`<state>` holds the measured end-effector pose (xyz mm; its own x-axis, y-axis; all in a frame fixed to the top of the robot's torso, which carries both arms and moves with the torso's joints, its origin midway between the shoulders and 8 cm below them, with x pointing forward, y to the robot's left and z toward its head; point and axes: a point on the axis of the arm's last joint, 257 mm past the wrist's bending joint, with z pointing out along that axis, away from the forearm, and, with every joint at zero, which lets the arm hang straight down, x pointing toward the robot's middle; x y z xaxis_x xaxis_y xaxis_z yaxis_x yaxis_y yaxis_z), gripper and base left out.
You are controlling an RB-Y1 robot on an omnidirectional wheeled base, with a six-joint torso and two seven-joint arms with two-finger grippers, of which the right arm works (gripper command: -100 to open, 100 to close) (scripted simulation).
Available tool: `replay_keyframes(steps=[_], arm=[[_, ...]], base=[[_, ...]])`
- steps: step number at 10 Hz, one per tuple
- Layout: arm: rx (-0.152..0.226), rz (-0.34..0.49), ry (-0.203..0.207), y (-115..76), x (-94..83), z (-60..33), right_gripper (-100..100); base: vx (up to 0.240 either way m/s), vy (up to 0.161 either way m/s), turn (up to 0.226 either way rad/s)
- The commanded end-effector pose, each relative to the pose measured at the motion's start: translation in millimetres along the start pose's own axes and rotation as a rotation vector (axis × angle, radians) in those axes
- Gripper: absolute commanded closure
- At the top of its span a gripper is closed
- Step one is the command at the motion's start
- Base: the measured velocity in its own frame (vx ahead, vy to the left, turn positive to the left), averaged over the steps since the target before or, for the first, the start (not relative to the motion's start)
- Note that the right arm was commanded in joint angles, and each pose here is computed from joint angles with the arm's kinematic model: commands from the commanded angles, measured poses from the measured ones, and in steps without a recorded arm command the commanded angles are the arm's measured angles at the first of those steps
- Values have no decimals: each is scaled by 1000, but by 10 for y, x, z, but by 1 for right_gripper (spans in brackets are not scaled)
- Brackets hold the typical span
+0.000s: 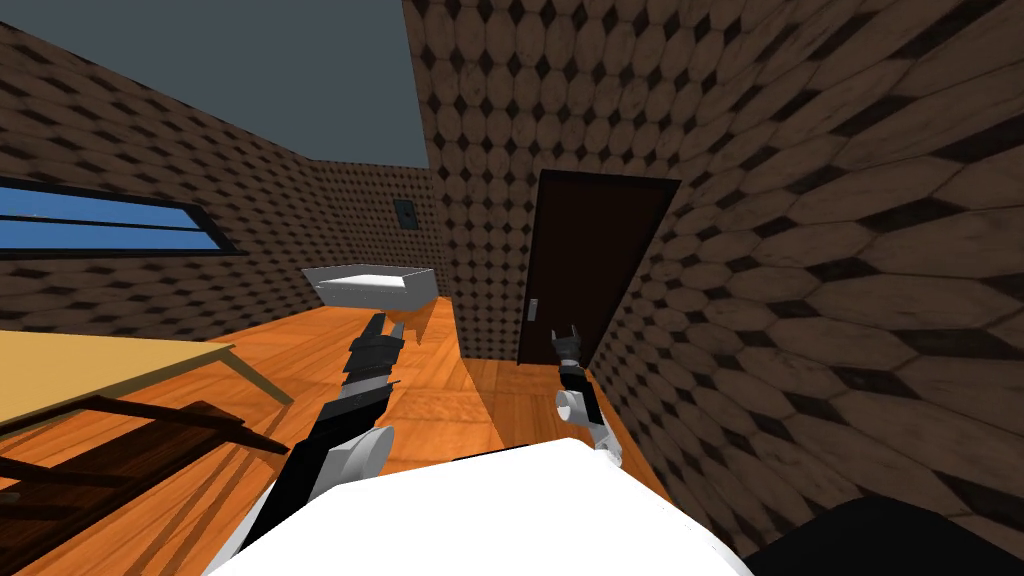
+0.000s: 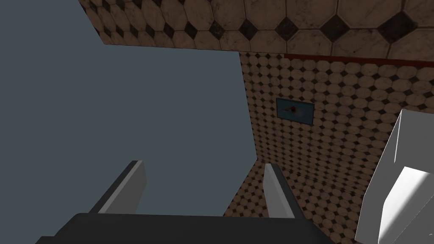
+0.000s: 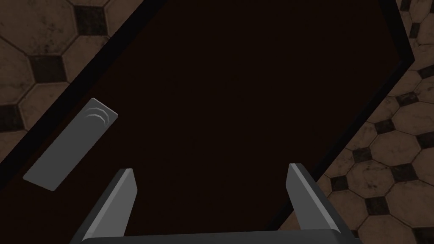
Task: Pull the door open
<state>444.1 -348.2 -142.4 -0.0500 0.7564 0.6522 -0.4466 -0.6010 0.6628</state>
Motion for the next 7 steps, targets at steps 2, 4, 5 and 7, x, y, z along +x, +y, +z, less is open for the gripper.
replay_keyframes(steps=[2,4,5,7], arm=[[19,89,-43,-103,-181,15,-100],[31,155,-76,-187,-305,20,-100],[35,188,-92,-229,-367,22,-100],[43,251,-125,-311,-479,20,-100]], base=[[87,-50,118],[76,-61,106],[77,-69,139],[92,-60,113]])
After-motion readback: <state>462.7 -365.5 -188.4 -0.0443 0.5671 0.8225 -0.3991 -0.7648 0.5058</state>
